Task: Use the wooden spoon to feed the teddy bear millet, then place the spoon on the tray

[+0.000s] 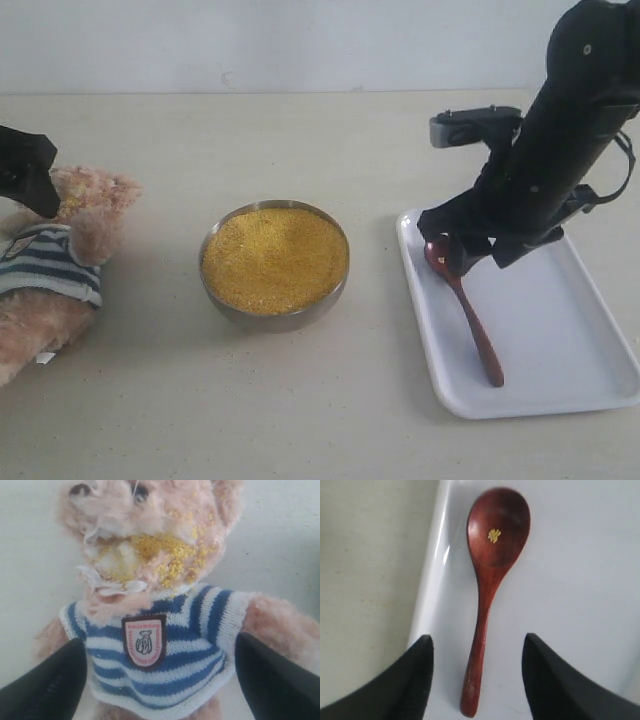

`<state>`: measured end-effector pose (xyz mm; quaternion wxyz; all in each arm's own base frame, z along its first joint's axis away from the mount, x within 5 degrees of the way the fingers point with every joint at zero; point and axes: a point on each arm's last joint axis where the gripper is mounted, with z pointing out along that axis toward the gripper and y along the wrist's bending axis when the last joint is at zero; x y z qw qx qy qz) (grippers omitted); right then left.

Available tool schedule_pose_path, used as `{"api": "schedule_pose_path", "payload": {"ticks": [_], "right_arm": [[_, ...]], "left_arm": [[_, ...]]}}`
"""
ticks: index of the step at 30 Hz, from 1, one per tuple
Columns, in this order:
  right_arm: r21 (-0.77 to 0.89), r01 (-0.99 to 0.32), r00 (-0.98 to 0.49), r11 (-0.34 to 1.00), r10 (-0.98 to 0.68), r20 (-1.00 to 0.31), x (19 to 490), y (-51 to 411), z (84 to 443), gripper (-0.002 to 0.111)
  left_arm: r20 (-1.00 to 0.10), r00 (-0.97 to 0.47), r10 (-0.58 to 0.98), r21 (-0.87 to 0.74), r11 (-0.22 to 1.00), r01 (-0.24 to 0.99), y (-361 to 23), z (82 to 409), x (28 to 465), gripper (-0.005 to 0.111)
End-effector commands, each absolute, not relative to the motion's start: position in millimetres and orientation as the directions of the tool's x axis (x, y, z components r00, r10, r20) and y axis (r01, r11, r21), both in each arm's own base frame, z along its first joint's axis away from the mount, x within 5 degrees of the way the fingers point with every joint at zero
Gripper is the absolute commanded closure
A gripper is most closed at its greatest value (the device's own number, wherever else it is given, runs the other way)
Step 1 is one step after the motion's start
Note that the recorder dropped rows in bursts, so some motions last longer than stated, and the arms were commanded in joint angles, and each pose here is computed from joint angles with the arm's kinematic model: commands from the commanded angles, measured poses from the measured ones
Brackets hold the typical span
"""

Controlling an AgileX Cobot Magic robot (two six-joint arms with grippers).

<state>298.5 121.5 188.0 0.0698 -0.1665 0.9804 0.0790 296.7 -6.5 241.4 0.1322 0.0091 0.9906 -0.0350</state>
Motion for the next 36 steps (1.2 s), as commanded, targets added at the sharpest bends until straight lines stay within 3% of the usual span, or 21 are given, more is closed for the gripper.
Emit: {"api": "schedule_pose_path", "payload": {"ticks": [1,6,8,10,14,17,26,32,36], "right_arm": [[0.11,-0.362,-0.896,0.926,-0.314,-0.313,296,118,225,0.073],[0.091,-0.381,-0.844,0.92,-0.306,-0.441,286,113,260,0.109],[0.087,-0.384,-0.816,0.919,-0.294,-0.498,281,111,276,0.108],[0.082,-0.387,-0.779,0.918,-0.278,-0.562,275,109,292,0.108],[0.082,-0.389,-0.714,0.918,-0.244,-0.656,261,104,320,0.108],[0.08,-0.395,-0.669,0.915,-0.227,-0.708,246,98,341,0.108],[0.079,-0.397,-0.54,0.915,-0.163,-0.826,196,80,381,0.108],[0.075,-0.394,-0.466,0.916,-0.129,-0.875,160,66,378,0.108],[0.074,-0.389,-0.411,0.918,-0.101,-0.906,139,58,365,0.108]], "left_arm": [[-0.3,-0.954,0.019,-0.063,0.997,0.04,-6,262,295,0.03],[-0.376,-0.926,0.017,-0.069,0.997,0.046,-7,295,289,0.03],[-0.404,-0.915,0.018,-0.068,0.996,0.05,-7,307,285,0.033],[-0.432,-0.902,0.009,-0.07,0.997,0.044,-7,317,281,0.044],[-0.475,-0.88,0.009,-0.065,0.997,0.046,-7,330,271,0.081],[-0.479,-0.878,0.018,-0.062,0.997,0.054,-7,335,265,0.102],[-0.584,-0.812,0.026,-0.05,0.997,0.067,-7,364,237,0.103],[-0.767,-0.642,0.012,-0.035,0.998,0.061,-6,377,193,0.103],[-0.843,-0.538,0.019,-0.016,0.998,0.059,-5,367,161,0.103]]}}
